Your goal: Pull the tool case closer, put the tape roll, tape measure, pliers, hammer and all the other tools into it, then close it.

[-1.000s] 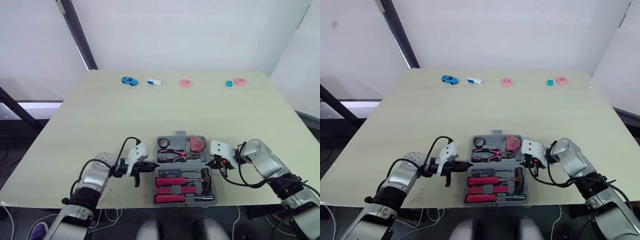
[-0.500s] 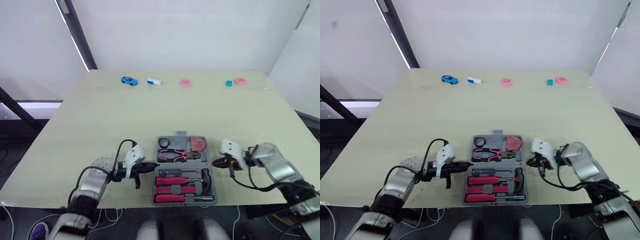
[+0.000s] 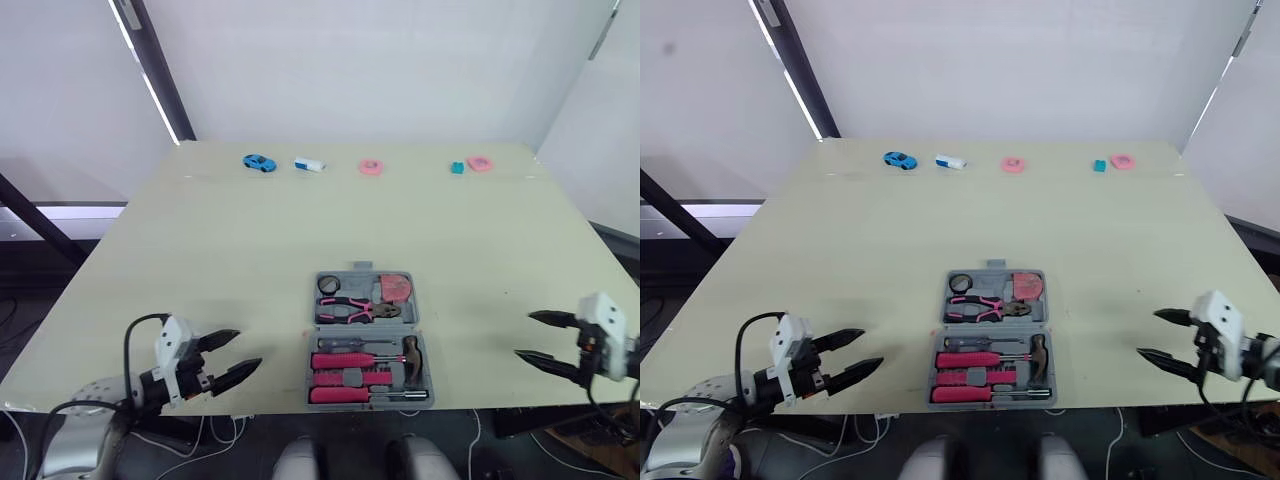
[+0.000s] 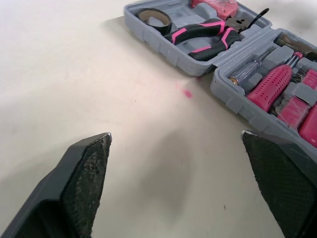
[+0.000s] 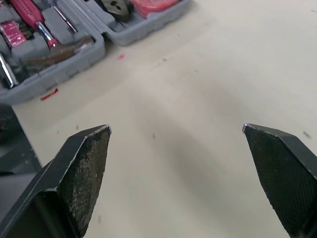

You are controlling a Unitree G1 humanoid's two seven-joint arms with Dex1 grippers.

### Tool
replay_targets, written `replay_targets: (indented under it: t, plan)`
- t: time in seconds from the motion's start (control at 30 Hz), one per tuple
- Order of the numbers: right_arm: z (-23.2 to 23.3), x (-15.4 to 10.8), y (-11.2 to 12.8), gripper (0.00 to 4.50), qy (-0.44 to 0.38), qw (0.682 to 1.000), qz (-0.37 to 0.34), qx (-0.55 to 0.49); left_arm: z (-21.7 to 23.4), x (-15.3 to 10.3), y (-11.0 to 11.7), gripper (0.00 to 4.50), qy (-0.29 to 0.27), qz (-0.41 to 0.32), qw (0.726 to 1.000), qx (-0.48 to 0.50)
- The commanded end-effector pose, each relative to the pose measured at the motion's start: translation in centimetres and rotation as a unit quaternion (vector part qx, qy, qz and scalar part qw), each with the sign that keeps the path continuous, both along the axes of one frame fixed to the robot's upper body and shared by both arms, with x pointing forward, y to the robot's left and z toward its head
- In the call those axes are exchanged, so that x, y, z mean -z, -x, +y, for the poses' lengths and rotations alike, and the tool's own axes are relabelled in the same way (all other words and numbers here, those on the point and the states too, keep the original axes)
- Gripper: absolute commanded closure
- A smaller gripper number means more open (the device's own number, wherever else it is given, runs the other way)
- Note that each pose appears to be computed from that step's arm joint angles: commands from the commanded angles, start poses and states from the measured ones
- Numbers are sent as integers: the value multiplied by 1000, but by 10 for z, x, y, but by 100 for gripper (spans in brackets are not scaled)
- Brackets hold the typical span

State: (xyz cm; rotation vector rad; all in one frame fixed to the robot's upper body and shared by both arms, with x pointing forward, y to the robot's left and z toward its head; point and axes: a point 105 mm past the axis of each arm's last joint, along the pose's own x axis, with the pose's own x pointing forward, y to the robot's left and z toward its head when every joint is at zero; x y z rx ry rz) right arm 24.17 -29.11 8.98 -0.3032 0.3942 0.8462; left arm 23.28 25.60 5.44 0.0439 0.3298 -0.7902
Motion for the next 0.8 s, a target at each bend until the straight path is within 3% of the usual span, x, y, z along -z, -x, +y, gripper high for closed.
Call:
replay_targets:
  t: [0.03, 0.27, 0.37, 0.6, 0.8]
  plan:
    - [-1, -14, 3, 6, -18, 1000, 1, 12, -4, -18, 1, 8, 10, -28, 1000, 10]
    - [42, -20, -19, 6, -79, 996, 33, 24, -42, -33, -8, 8, 42, -49, 996, 63]
    - [66, -18, -30, 0, -86, 994, 64, 9, -63, -36, -11, 94, 56, -49, 992, 103]
    - [114, -7, -72, 0, -103, 980, 166, -24, -104, -25, -16, 434, 44, -37, 978, 201]
    - [137, 3, -92, 0, -108, 967, 229, -42, -116, -3, -18, 443, 13, -26, 967, 254]
